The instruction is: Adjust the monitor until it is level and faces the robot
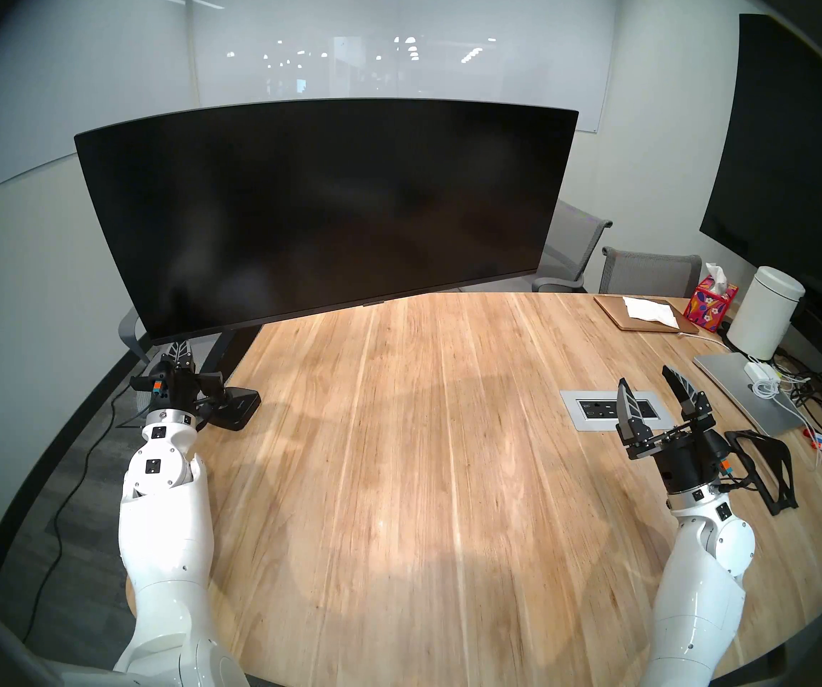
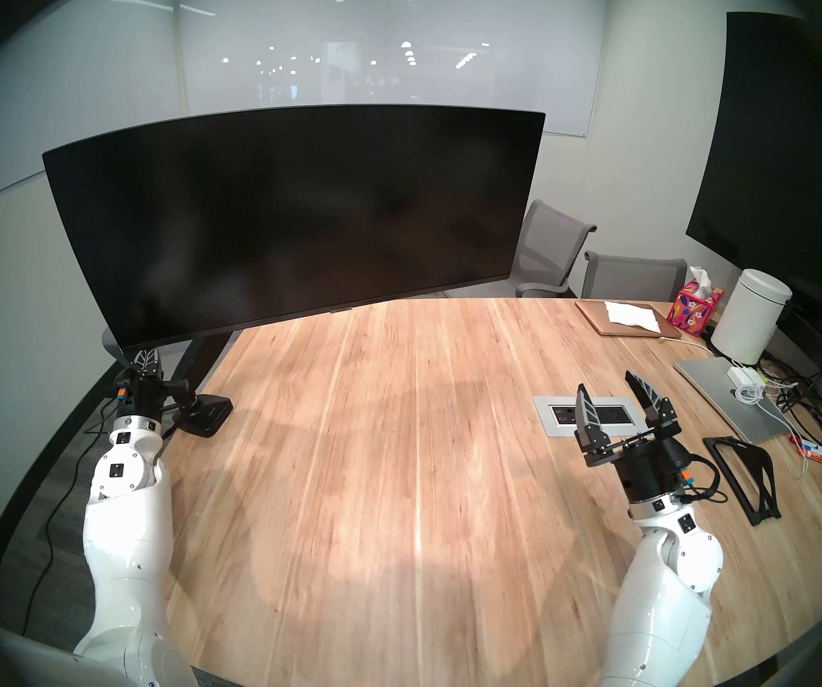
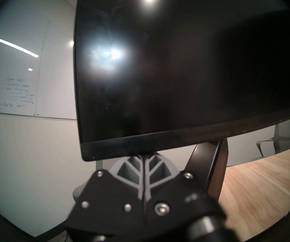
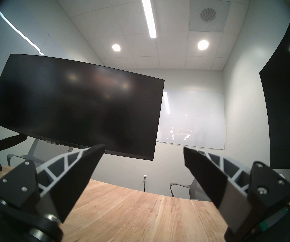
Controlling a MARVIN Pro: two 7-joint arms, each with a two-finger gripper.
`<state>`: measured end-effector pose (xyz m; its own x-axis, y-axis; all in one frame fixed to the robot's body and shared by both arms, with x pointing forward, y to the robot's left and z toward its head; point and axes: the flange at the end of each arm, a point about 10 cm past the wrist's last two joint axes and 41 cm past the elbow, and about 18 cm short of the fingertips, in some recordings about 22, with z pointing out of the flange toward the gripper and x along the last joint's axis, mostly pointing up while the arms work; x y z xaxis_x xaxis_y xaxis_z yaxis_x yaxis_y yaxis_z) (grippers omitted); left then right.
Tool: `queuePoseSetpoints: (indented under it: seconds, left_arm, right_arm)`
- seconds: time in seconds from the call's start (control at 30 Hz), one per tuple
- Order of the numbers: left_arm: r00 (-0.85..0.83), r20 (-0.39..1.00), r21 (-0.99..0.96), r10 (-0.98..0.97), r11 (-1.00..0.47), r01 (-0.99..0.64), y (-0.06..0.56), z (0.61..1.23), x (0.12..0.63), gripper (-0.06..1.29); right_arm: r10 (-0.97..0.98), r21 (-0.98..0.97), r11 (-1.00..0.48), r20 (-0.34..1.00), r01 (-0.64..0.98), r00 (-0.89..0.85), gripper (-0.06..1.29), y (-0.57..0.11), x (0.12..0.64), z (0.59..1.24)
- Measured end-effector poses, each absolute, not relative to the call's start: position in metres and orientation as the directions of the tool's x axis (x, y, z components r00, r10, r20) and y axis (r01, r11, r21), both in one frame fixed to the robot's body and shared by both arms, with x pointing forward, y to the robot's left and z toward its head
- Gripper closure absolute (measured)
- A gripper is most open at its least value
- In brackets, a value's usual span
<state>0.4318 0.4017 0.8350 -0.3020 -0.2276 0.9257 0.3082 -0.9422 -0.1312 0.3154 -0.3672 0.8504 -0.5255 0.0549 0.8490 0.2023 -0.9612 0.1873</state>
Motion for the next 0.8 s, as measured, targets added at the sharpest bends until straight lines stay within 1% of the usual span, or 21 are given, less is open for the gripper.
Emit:
queuePoseSetpoints:
  seconds: [0.8]
  left_arm:
    - [-0.308, 0.924, -0.134, -0.226, -0.947, 0.293, 0.4015, 0.8365, 0.4320, 1.25]
  right_arm:
    - [0.055, 0.187, -0.961, 0.849, 0.202, -0.526, 0.00, -0.3672, 0.3154, 0.8504]
